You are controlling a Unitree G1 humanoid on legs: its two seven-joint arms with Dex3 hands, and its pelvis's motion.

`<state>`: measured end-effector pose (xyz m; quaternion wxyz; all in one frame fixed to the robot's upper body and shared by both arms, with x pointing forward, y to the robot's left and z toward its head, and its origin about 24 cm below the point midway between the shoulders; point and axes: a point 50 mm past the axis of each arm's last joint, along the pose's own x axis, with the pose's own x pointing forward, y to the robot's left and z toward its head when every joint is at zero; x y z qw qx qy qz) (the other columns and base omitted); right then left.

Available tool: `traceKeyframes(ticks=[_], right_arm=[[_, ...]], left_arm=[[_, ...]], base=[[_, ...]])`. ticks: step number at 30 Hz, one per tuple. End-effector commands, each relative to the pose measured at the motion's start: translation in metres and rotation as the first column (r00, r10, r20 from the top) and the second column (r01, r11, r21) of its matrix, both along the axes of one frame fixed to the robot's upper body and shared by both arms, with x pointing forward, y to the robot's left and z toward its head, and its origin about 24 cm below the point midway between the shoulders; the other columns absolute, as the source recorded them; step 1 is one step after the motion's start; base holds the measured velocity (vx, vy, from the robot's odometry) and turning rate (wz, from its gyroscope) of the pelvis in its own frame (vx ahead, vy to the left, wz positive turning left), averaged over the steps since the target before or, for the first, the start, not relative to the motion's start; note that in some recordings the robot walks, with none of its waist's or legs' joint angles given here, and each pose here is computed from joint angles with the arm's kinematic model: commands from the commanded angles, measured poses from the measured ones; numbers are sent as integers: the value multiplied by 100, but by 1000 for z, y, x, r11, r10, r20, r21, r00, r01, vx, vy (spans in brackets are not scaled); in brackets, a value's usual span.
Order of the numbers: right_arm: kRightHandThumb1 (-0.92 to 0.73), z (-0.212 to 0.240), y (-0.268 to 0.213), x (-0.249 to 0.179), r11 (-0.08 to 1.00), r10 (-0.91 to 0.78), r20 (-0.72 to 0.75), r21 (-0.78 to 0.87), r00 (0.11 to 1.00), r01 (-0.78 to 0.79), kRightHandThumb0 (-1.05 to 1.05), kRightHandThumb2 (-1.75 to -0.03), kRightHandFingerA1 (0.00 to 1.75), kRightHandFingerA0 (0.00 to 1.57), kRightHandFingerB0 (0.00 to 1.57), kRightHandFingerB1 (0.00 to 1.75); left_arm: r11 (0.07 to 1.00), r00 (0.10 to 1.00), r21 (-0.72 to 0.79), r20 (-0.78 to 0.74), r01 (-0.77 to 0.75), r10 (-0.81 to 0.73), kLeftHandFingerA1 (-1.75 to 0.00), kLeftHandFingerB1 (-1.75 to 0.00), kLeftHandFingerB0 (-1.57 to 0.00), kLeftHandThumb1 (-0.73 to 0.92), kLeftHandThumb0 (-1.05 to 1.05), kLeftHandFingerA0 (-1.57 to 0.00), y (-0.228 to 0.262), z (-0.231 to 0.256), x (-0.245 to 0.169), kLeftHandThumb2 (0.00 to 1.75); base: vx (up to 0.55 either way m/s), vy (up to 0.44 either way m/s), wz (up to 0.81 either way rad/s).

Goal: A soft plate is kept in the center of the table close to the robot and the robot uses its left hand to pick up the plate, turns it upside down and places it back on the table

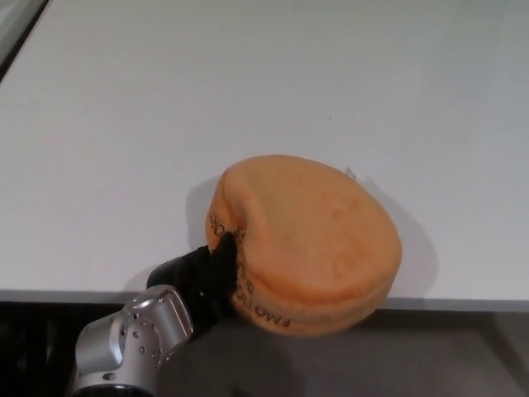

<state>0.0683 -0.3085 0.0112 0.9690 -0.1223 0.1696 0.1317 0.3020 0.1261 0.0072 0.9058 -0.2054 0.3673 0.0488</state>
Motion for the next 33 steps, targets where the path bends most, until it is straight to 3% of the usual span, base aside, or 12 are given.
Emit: traceKeyframes(ticks=[1,4,5,8,9,10,16,17,20,22,27,33], right_arm=[[-71,1,-5,-1,1000,-10,2,-14,1000,10,-78,-104,53,29,7,39],[-88,0,-6,-1,1000,-4,2,-16,1000,4,-77,-67,43,35,14,25],[-86,-2,-6,-1,1000,-16,-16,2,1000,16,-77,-67,42,36,15,24],[-71,-1,-6,-1,1000,-4,-5,-19,1000,4,-78,-105,53,27,5,36],[-72,-1,-6,-1,1000,-5,-6,-20,1000,5,-80,-106,53,26,6,37],[-88,-2,-6,-1,1000,-6,-7,-18,1000,6,-81,-67,43,37,15,25],[-88,-1,-5,-1,1000,-1,-3,-5,1000,0,-80,-67,44,35,15,25],[-87,-1,-5,-1,1000,-1,-4,-3,1000,1,-82,-67,44,37,15,25],[-88,-2,-5,-1,1000,-2,-6,-9,1000,2,-83,-67,43,37,16,26],[-87,1,-4,-1,1000,0,-7,-4,1000,0,-82,-67,45,36,16,25],[-85,0,-4,-1,1000,-13,-26,17,1000,14,-84,-66,44,37,16,26],[-86,0,-4,-2,1000,-17,-33,24,999,18,-83,-66,44,38,16,26]], left_arm=[[995,993,87,111,-54,44,-59,-46,-9,67,-83,-24,26,11,6,103],[997,991,63,123,-55,47,-49,-31,-8,83,-81,-20,27,10,3,66],[997,990,58,135,-49,41,-40,-10,-5,67,-89,-8,30,9,2,107],[998,988,58,152,-15,6,-8,-6,0,76,-105,0,32,10,2,112],[998,988,61,153,3,-12,0,0,0,85,-101,0,34,11,3,66],[998,987,53,158,18,-27,-13,0,0,70,-105,0,36,13,3,107],[999,982,27,183,40,-44,-10,0,0,67,-104,0,40,18,3,106],[999,982,25,183,38,-42,0,0,0,82,-105,0,40,18,3,65],[997,980,42,187,57,-64,0,0,0,84,-105,0,42,20,4,65],[997,979,38,191,67,-73,-13,0,0,68,-105,0,44,22,4,108],[996,974,61,213,69,-81,0,0,0,87,-104,0,47,26,3,65],[997,971,40,227,62,-70,0,0,0,87,-105,0,55,28,-1,69]], base=[[0,0,0],[0,0,0],[0,0,0],[0,0,0],[0,0,0],[0,0,0],[0,0,0],[0,0,0],[0,0,0],[0,0,0],[0,0,0],[0,0,0]])
